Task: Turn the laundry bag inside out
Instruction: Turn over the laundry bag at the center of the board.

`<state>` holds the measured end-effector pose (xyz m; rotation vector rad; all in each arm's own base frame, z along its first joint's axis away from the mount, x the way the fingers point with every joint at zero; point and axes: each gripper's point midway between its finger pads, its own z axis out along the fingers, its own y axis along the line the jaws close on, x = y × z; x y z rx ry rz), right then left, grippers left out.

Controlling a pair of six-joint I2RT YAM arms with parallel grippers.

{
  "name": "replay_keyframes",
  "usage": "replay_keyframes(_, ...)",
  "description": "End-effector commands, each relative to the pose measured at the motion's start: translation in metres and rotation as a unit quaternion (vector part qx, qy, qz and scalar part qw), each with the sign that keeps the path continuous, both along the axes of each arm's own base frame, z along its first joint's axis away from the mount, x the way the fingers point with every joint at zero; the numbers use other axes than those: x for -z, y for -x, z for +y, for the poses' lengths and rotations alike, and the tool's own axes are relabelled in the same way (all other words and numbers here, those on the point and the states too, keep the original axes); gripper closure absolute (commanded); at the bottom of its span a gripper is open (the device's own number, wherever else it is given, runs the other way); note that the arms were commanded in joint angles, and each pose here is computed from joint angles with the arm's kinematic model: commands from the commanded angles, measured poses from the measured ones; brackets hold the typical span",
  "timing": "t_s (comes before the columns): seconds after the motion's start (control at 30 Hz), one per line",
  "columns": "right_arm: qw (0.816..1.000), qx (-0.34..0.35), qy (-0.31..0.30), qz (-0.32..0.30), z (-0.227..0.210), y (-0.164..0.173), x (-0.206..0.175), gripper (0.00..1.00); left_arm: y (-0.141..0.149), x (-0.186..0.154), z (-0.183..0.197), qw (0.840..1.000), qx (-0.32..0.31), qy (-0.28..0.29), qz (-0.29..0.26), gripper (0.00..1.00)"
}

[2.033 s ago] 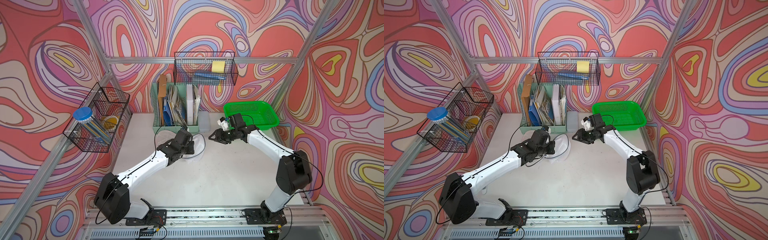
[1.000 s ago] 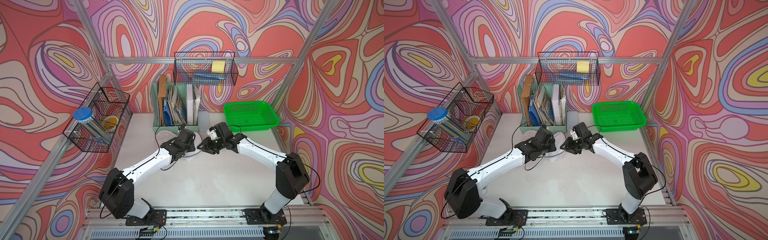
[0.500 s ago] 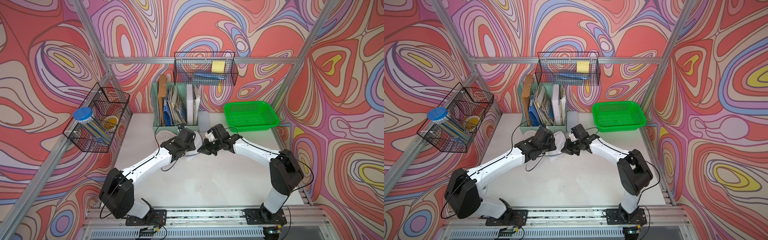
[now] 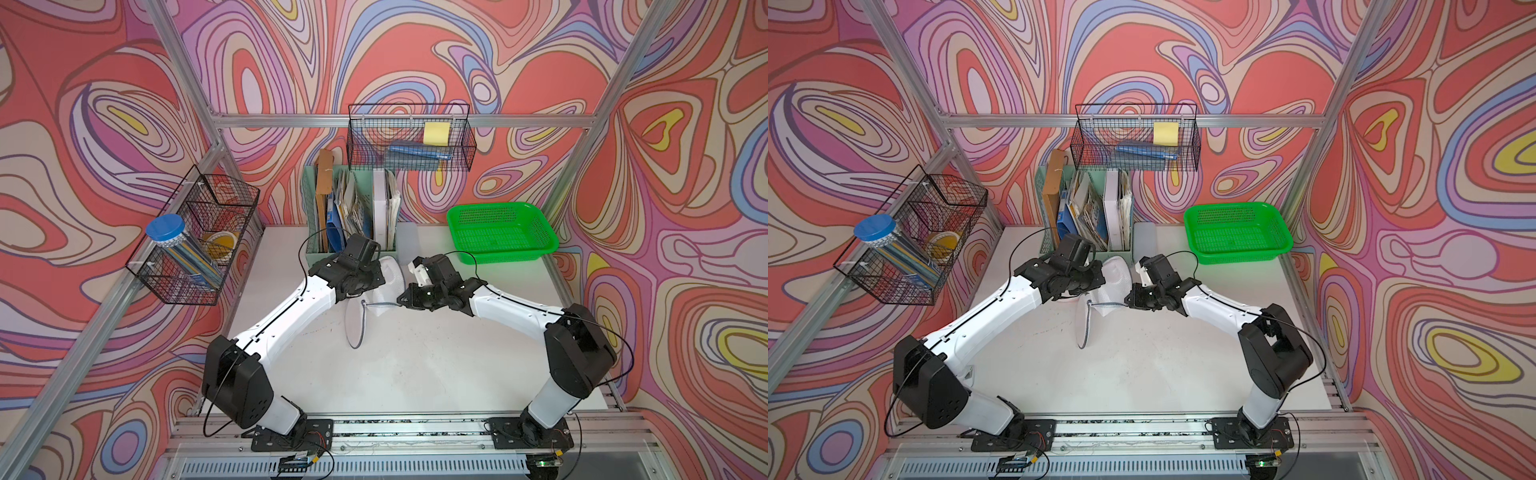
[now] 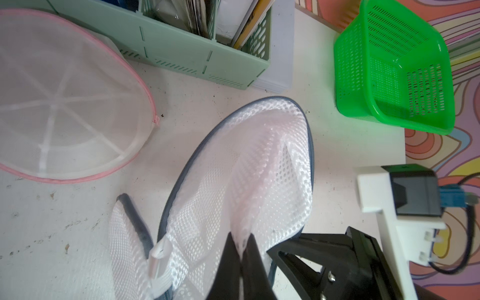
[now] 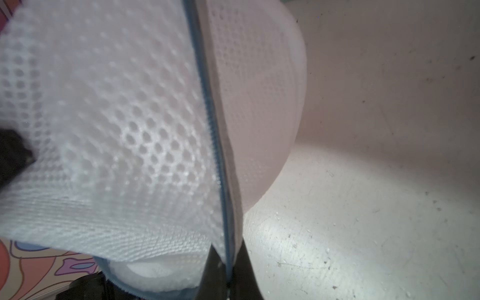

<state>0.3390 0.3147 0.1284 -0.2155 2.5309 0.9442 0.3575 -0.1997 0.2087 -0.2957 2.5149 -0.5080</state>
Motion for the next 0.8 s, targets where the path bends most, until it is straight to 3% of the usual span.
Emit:
replay_keyframes(0.0,0.987,0.037,0.154,0.013,-0.059,0.007,0.063,1.0,0.004,-0.031,0.022,0.999,-0.024,0.02,-0.012,1.0)
replay_keyframes(0.07,0.987,0.04,0.156,0.01,-0.061,0.008,0.067,1.0,0.005,-0.033,0.026,0.999,-0.026,0.026,-0.02,1.0)
replay_keyframes(0.2,0.995,0.014,0.095,-0.006,-0.041,0.008,0.051,1.0,0.006,-0.026,0.012,0.998,0.005,0.054,-0.029,1.0)
replay_keyframes(0.4,0.994,-0.008,0.112,0.003,-0.034,0.002,0.058,0.99,0.013,0.043,0.009,0.999,0.01,0.044,0.029,1.0)
replay_keyframes(0.43,0.994,-0.012,0.106,0.001,-0.031,0.001,0.055,0.88,0.014,0.053,0.009,0.998,0.011,0.044,0.037,1.0)
replay_keyframes(0.57,0.997,-0.02,0.079,-0.015,-0.024,0.0,0.042,0.63,0.015,0.079,0.007,0.998,0.007,0.048,0.048,1.0)
replay_keyframes(0.77,0.999,0.011,-0.003,-0.032,-0.044,0.0,0.01,0.43,0.014,0.096,0.004,0.997,0.012,0.047,0.066,1.0)
